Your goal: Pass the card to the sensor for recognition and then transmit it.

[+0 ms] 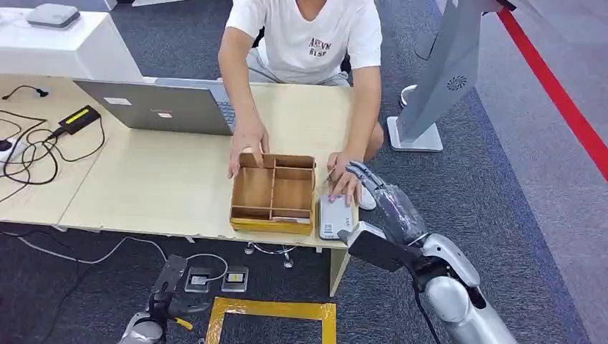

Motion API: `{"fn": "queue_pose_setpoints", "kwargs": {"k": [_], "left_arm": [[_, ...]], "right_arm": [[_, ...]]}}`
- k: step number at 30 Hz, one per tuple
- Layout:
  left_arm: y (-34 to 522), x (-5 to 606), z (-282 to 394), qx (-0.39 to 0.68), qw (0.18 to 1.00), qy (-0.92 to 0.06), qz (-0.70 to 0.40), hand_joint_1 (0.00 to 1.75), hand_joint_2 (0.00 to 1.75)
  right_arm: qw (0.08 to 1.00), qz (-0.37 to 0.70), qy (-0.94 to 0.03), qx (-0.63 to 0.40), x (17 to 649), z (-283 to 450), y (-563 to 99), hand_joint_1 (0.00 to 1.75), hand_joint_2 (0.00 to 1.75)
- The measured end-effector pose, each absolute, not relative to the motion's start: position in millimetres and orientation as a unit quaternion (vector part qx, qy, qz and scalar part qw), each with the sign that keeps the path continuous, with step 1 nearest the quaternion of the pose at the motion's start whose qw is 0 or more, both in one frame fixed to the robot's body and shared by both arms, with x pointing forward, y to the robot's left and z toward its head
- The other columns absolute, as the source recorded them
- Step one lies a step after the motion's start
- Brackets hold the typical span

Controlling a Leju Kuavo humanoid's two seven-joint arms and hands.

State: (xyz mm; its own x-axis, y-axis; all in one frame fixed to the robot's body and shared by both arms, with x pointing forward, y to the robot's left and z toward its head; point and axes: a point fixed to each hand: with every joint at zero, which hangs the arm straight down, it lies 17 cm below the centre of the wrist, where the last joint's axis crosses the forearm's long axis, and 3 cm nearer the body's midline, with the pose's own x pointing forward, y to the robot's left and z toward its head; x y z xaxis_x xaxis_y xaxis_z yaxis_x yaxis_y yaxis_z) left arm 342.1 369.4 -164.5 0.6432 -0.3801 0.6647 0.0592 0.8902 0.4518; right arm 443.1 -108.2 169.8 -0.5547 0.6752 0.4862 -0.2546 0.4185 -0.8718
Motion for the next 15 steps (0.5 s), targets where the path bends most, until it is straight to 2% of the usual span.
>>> {"fn": "queue_pose_setpoints", "kwargs": {"k": [12, 13, 15], "left_arm": [[370.5, 332.0, -170.2, 0.197, 0.89, -0.396, -0.109, 0.0, 1.75], [370.4, 330.3, -170.9, 0.197, 0.89, -0.396, -0.108, 0.0, 0.0], [370.9, 328.1, -171.5, 0.195, 0.891, -0.396, -0.106, 0.0, 0.0]], "right_arm": [[0.433, 0.544, -0.707, -0.13, 434.2, 164.6, -93.7, 0.0, 1.75], [0.429, 0.551, -0.704, -0.132, 433.7, 163.8, -92.1, 0.0, 1.75], [0.417, 0.567, -0.697, -0.14, 433.1, 161.9, -88.8, 0.0, 1.75]]}}
